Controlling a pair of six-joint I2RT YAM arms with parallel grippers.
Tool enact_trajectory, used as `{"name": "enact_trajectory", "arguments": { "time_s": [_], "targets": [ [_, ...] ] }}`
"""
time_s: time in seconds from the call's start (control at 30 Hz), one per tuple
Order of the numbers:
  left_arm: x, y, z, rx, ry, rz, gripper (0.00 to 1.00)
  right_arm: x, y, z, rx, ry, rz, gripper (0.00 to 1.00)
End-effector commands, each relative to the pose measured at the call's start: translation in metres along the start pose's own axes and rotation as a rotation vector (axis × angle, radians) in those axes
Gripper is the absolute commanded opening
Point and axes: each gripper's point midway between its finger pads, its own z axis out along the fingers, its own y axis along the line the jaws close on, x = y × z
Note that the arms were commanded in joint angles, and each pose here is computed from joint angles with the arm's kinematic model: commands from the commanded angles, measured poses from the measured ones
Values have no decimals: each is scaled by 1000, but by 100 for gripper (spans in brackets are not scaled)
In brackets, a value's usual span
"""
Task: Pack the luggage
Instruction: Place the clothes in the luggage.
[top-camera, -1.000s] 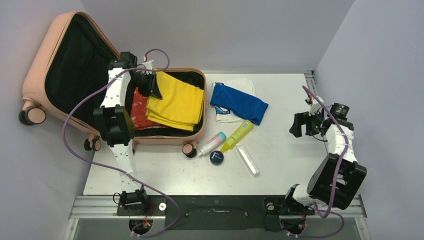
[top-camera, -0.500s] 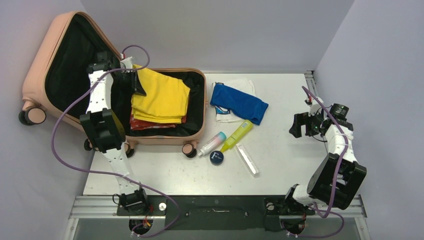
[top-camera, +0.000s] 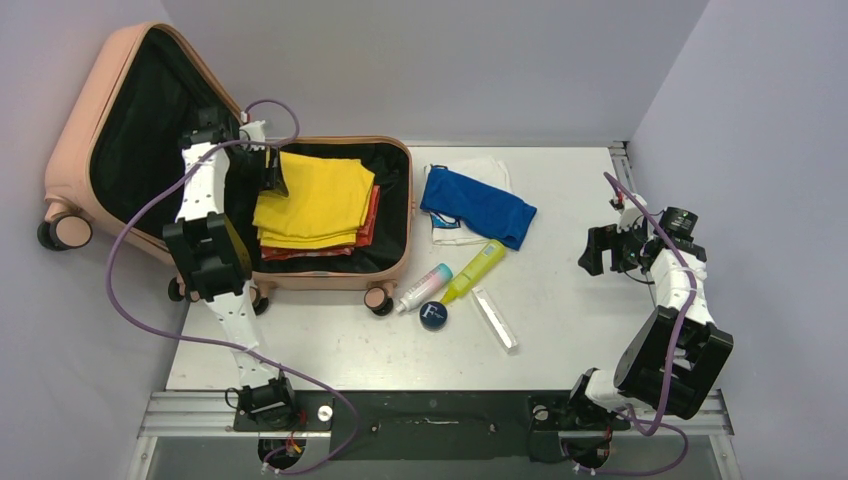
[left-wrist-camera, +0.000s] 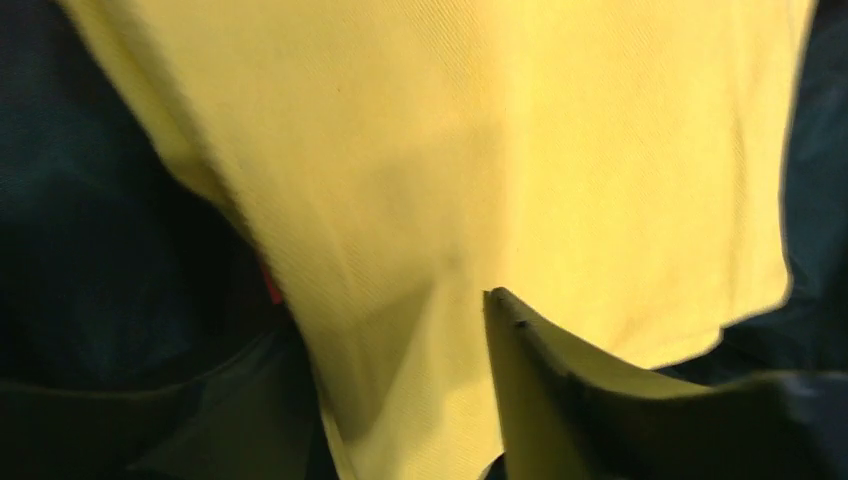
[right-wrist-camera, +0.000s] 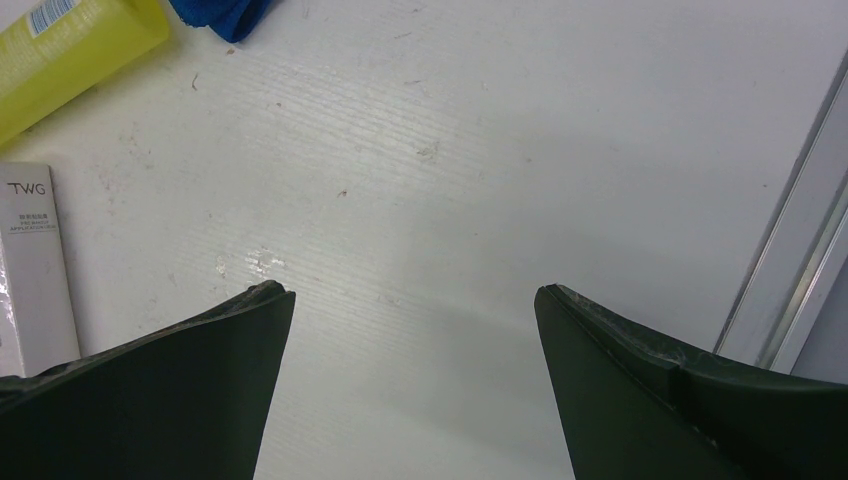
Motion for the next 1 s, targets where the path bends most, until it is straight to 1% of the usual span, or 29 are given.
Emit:
{"name": "enact_trajectory", "arguments": {
  "time_s": [0.0,0.03,0.07,0.27,0.43,0.5,0.63,0.73,0.77,0.8,0.93,0.97],
  "targets": [
    [-36,24,-9,-117,-136,80,84,-11,2,-3,7,-44,-37,96],
    [-39,24,-10,-126,-147,86,99,-11,2,-3,7,-43,-36,96],
    [-43,23,-12,-132,-159,96,96,-11,2,-3,5,-43,-34,96],
    [-62,13,-29,-179,-259,165,96,-12,4,-2,2,-45,-39,96],
    [-81,-8,-56,-212,-391,281,96,-13,5,-2,-2,-45,-41,96],
    [-88,-10,-66,-249,-436,302,96,-12,5,-2,-3,-45,-43,96],
    [-96,-17,-76,-250,-524,321,96,-11,6,-2,-4,-43,-46,96],
    [-98,-21,-68,-248,-523,332,100,-11,5,-1,-4,-42,-46,96],
    [-98,-24,-63,-237,-512,335,94,-11,5,-1,-4,-42,-46,96],
    [-97,-27,-56,-217,-495,340,92,-11,6,-2,-5,-43,-46,96],
    [-88,-59,-27,-88,-432,437,91,-12,7,-2,-8,-47,-51,96],
    [-87,-66,-22,-79,-422,448,91,-12,7,-2,-7,-47,-52,96]
  ]
}}
